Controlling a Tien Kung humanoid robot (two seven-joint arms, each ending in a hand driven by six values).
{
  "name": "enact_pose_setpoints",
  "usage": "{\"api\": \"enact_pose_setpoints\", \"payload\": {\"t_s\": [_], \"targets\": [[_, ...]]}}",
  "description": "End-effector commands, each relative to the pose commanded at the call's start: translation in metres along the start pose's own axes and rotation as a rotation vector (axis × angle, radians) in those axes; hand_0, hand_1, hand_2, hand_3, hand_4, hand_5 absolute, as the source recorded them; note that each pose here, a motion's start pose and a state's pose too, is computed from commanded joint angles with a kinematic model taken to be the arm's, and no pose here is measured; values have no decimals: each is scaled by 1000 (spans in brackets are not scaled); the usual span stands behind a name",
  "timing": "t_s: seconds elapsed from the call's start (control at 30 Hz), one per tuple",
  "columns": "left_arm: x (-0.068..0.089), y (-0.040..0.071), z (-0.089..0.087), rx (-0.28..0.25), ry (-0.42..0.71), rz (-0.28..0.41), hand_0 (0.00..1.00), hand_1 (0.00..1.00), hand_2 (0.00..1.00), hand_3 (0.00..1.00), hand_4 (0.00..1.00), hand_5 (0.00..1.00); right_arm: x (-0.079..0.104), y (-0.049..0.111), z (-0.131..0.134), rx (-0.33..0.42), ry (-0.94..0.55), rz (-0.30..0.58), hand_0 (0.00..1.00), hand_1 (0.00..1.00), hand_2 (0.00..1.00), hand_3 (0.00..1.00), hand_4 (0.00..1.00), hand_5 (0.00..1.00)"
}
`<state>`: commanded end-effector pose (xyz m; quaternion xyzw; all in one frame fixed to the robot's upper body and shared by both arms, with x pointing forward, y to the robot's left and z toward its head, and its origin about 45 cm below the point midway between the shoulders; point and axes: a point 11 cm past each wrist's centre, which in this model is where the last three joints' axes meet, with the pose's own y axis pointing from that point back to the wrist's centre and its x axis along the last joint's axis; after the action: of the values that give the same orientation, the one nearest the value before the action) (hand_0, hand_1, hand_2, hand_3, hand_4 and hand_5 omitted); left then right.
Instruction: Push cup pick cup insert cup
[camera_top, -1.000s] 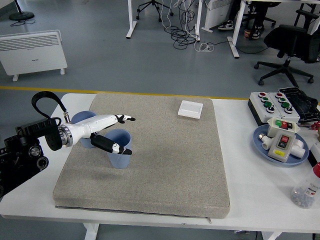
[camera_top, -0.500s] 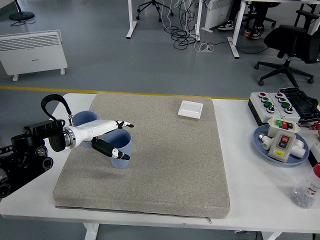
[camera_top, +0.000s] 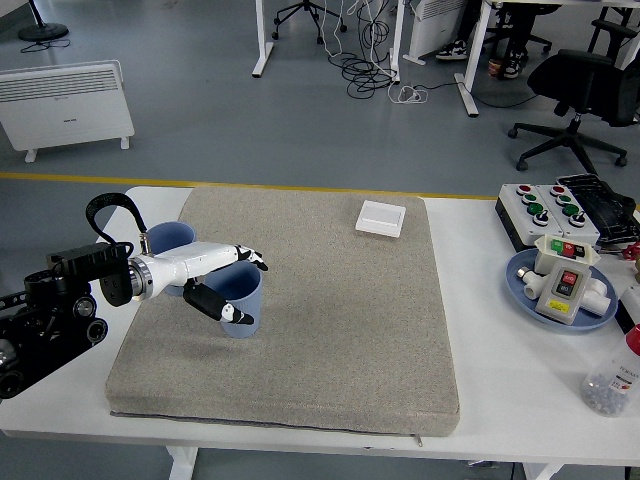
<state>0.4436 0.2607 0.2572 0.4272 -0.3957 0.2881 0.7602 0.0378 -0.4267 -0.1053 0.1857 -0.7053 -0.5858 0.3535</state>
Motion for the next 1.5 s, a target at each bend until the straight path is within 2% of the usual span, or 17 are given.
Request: {"api": "enact_pose_setpoints", "payload": {"t_s": [0.03, 0.07, 0.23, 0.27, 0.63, 0.83, 0.87, 1.0, 1.1, 1.33, 1.5], "targets": [[0, 0, 0, 0, 0, 0, 647, 757, 865, 716, 777, 207, 0, 0, 0, 0, 0, 0, 679, 604, 616, 590, 128, 550], [0, 0, 0, -1, -1, 0, 535, 670, 769, 595, 562, 6, 0, 0, 0, 0, 0, 0, 679, 604, 616, 590, 128, 550], [-2, 0, -3, 3, 6, -1, 535, 670, 769, 595, 562, 6, 0, 0, -1, 2, -1, 0, 679, 604, 616, 590, 128, 550], [-2, 0, -4, 5, 7, -2, 534, 625, 722, 561, 479, 2, 0, 0, -1, 2, -1, 0, 680, 602, 615, 590, 129, 548], [-3, 2, -5, 8, 18, -9, 537, 619, 723, 559, 461, 2, 0, 0, -1, 5, -1, 2, 680, 602, 613, 590, 130, 545], [1, 6, 2, 6, 6, -13, 528, 609, 717, 550, 441, 2, 0, 0, -2, 5, -4, 2, 680, 600, 612, 590, 130, 544], [1, 6, 3, 6, 3, -15, 529, 592, 674, 535, 394, 2, 0, 0, -2, 6, -4, 2, 680, 600, 611, 590, 131, 539], [6, 12, 13, 5, -27, -23, 529, 592, 674, 535, 394, 2, 1, 0, -2, 6, -6, 2, 680, 600, 611, 590, 131, 539], [16, 20, 24, -6, -44, -17, 526, 575, 649, 512, 383, 2, 1, 0, -2, 7, -8, 3, 679, 599, 609, 589, 131, 537], [68, 50, 52, -39, -40, 60, 527, 570, 621, 506, 377, 2, 3, 1, -4, 10, -9, 5, 680, 598, 609, 590, 131, 537], [99, 62, 56, -28, -48, 113, 531, 569, 611, 501, 352, 2, 3, 1, -5, 13, -8, 5, 680, 597, 609, 589, 131, 537]]}}
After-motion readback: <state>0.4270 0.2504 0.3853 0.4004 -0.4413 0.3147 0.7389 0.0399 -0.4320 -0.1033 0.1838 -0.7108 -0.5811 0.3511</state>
